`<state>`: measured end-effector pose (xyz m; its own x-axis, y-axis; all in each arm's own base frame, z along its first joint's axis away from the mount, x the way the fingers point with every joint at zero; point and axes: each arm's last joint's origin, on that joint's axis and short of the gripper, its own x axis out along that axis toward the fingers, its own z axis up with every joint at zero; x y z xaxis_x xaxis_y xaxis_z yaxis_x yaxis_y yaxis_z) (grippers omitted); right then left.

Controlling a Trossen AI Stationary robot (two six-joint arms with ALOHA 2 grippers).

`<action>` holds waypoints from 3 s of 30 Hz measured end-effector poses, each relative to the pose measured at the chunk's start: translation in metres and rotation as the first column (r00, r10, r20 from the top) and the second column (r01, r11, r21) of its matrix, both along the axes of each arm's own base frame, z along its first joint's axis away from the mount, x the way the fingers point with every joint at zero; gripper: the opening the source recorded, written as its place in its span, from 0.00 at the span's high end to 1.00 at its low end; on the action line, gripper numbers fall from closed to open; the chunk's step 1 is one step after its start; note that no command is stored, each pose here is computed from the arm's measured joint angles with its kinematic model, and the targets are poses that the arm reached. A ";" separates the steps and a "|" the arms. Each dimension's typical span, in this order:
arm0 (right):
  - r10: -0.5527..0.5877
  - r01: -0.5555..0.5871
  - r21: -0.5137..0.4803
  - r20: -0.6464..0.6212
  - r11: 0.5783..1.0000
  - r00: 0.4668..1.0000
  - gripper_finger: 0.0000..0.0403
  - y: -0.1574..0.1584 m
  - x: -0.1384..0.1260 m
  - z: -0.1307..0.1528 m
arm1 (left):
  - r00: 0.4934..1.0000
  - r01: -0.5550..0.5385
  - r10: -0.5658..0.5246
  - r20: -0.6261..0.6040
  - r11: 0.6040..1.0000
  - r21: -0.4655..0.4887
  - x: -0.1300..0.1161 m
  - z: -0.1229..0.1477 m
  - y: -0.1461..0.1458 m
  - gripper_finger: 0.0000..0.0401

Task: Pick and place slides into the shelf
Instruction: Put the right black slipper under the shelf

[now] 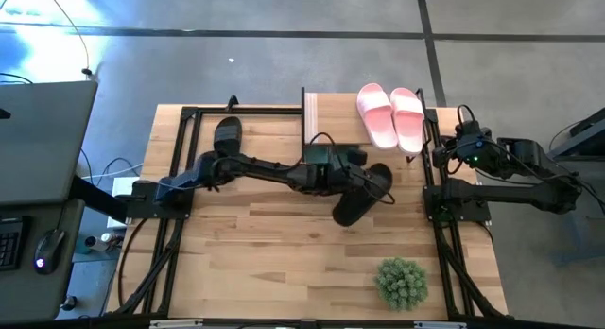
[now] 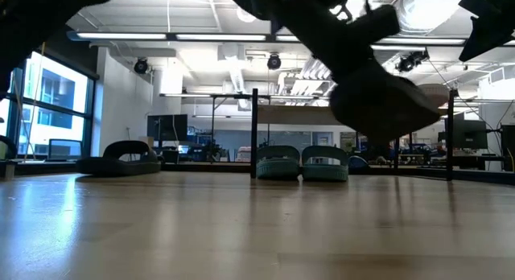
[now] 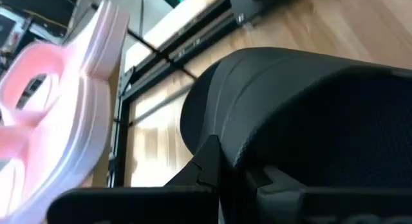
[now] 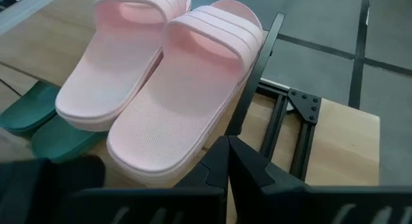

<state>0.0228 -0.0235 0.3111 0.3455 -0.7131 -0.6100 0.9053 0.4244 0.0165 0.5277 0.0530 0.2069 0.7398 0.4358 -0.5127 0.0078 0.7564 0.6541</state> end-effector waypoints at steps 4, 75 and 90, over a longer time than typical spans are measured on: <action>-0.010 0.010 0.010 0.014 1.000 1.000 1.00 0.000 0.000 0.000 | 0.999 0.022 -0.022 -0.030 1.000 0.006 0.011 -0.012 0.000 1.00; 0.022 -0.023 0.038 0.016 0.999 1.000 1.00 0.001 0.001 -0.001 | 0.985 0.074 -0.075 -0.155 0.997 -0.014 0.023 -0.026 -0.030 0.35; 0.253 -0.258 0.023 0.134 0.966 0.958 1.00 0.002 0.018 0.011 | 0.853 -0.234 0.123 -0.508 0.959 -0.160 -0.055 0.038 -0.040 0.56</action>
<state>0.0405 -0.0216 0.3219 0.5903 -0.5670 -0.5744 0.7560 0.6378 0.1473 0.4727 0.0132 0.2452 0.2891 0.3782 -0.8794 0.1351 0.8933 0.4286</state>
